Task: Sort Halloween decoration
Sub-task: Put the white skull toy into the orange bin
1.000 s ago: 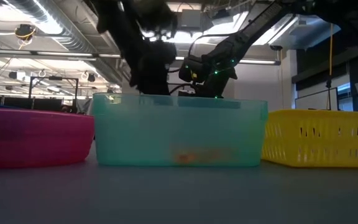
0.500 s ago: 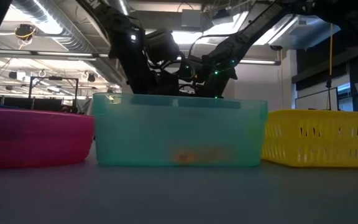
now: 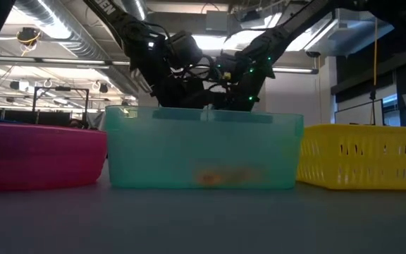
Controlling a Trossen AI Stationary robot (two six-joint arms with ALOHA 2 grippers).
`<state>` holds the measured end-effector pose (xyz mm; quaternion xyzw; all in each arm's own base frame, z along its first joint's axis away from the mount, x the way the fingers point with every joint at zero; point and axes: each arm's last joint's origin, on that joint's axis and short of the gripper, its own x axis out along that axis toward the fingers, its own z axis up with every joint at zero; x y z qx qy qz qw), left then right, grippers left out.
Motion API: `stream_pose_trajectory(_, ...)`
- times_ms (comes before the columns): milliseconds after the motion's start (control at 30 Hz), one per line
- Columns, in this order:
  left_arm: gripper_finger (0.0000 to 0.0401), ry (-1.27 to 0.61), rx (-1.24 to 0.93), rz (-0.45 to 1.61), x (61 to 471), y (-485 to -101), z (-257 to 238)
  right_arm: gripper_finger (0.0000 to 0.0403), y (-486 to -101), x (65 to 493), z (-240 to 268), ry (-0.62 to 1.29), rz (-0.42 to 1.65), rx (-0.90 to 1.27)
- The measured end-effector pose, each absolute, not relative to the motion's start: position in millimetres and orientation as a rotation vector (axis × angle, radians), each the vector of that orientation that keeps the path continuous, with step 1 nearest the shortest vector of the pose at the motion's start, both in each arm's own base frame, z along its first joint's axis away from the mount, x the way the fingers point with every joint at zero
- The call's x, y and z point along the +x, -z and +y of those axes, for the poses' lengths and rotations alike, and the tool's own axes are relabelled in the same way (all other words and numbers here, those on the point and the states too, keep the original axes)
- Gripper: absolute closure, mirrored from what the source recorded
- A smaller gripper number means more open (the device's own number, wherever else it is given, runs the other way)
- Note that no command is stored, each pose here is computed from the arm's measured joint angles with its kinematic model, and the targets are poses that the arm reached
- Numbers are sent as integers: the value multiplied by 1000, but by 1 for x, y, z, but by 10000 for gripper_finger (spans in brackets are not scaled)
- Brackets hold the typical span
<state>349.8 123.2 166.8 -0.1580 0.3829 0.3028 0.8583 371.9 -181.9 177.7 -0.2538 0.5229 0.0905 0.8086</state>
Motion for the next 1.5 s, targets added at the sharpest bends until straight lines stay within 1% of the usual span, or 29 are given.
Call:
stream_pose_trajectory(267,228,-631,-347,736,353,-171,128,214,-192,330,-220,-92,1201,-304)
stream_pose_trajectory(400,228,-715,-445,675,353,-168,139,214,-197,310,-231,-95,1219,-174)
stream_pose_trajectory(533,228,-769,-556,636,353,-156,151,214,-203,301,-233,-119,1199,-113)
stream_pose_trajectory(700,228,-790,-640,641,354,-134,162,214,-208,304,-228,-123,1177,-119)
stream_pose_trajectory(867,229,-791,-665,678,355,-116,167,214,-208,309,-222,-141,1170,-134)
stream_pose_trajectory(1133,229,-775,-654,670,359,-114,162,214,-208,321,-207,-178,1158,-173)
stream_pose_trajectory(1333,229,-689,-622,679,368,-114,144,214,-208,326,-200,-189,1151,-195)
stream_pose_trajectory(1500,229,-528,-539,633,382,-121,126,214,-209,327,-201,-184,1145,-202)
